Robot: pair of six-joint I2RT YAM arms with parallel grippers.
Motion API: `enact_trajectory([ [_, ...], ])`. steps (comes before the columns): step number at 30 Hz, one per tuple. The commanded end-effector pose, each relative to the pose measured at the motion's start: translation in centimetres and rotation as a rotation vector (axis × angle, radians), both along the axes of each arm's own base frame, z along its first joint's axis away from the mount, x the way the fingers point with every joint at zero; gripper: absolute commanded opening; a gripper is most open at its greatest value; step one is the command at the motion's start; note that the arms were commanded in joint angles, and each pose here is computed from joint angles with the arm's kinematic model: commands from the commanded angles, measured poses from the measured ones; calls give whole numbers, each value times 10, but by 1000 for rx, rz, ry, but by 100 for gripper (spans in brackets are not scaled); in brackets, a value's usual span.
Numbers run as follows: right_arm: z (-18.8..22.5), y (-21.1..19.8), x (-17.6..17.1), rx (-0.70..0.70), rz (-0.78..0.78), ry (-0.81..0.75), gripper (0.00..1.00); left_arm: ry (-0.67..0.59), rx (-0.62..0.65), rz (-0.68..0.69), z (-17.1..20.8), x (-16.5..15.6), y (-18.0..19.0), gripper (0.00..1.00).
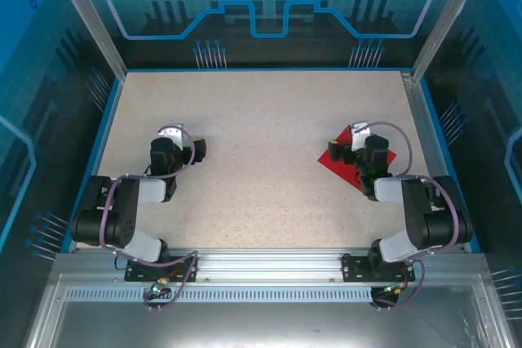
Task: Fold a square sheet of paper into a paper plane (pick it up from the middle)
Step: Move the square sheet of paper to the center of the table.
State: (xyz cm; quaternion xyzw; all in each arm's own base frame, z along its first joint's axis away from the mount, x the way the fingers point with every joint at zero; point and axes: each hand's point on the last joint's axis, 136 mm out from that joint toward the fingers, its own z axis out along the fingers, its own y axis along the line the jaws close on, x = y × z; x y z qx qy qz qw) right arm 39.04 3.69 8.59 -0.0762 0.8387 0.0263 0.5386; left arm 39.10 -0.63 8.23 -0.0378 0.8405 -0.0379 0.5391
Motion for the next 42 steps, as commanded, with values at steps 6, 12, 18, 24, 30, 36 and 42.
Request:
enact_trajectory([
  [6,8,-3,7,0,0,-25,99,-23,7,-16,8,6,0,99],
  [12,8,-4,7,-1,-1,-25,99,-22,6,-16,8,6,0,99],
  [18,8,-3,7,-1,0,-25,99,-23,7,-16,9,6,0,99],
  [24,8,-3,7,-1,0,-26,99,-23,7,-17,9,6,0,99],
  [30,8,-4,6,-1,-1,-24,99,-23,7,-15,8,6,1,99],
  [36,8,-3,7,-1,2,-24,99,-23,5,-16,9,7,0,99],
  [42,36,-5,-16,-9,-83,101,99,-35,-3,-51,27,-2,-6,99],
])
